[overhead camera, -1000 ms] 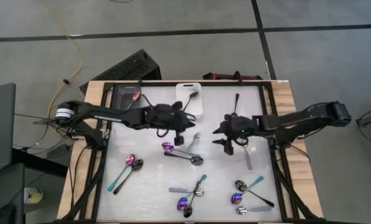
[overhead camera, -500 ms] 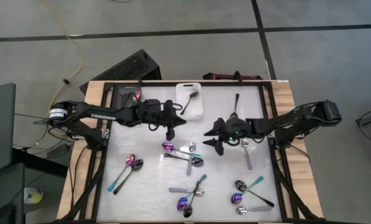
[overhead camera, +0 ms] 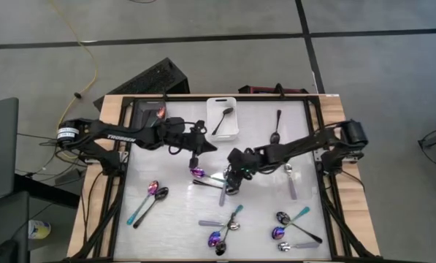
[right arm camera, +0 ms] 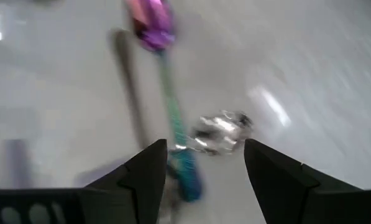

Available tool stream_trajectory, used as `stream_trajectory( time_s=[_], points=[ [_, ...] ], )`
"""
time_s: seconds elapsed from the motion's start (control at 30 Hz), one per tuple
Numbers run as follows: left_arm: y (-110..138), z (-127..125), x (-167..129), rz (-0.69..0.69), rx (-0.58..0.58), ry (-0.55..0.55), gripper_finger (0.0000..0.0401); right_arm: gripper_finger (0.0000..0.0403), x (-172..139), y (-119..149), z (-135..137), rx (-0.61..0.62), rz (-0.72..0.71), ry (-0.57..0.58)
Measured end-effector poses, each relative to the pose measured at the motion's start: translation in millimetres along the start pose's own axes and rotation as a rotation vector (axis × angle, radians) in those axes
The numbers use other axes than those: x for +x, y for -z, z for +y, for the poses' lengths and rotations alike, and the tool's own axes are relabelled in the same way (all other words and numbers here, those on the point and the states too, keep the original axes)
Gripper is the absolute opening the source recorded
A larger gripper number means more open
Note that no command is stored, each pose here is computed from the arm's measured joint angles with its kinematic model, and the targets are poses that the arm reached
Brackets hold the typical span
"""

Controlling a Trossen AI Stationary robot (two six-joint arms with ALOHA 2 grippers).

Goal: Sort silverware by color (type)
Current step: Put the violet spoon into the transparent bin

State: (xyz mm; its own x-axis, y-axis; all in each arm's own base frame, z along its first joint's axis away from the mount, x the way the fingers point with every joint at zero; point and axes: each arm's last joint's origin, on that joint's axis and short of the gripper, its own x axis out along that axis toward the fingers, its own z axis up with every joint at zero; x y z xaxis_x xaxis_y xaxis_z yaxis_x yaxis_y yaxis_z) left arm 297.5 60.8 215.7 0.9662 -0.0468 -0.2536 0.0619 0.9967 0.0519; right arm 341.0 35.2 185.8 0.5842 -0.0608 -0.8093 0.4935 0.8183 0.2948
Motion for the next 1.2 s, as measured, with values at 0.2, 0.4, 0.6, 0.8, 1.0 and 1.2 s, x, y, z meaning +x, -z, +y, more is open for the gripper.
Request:
stream_trajectory(
  time_s=[0.2,0.4,0.6,0.8,1.0,1.2],
  points=[
    [22.2,-1.3,-8.2,-0.016,-0.041,0.020,0.0000,0.0227,18.5,-3.8,-11.4,0.044,0.020,0.025],
    [24.9,-0.4,-9.1,-0.007,-0.038,0.017,0.0000,0.0216,32.6,-0.9,-14.3,0.041,0.037,0.040],
    [24.3,1.6,-9.7,-0.014,-0.036,0.012,0.0000,0.0212,52.2,5.7,-16.9,0.033,0.060,0.049],
    [22.5,2.3,-9.8,-0.032,-0.041,0.009,0.0000,0.0193,59.1,6.1,-18.0,0.027,0.073,0.035],
    [21.5,3.7,-10.1,-0.043,-0.059,-0.001,0.0000,0.0085,51.8,4.7,-17.6,0.003,0.071,0.029],
    [20.9,4.8,-10.4,-0.050,-0.075,-0.005,0.0000,0.0020,29.5,-1.6,-12.8,-0.089,0.051,-0.012]
  ],
)
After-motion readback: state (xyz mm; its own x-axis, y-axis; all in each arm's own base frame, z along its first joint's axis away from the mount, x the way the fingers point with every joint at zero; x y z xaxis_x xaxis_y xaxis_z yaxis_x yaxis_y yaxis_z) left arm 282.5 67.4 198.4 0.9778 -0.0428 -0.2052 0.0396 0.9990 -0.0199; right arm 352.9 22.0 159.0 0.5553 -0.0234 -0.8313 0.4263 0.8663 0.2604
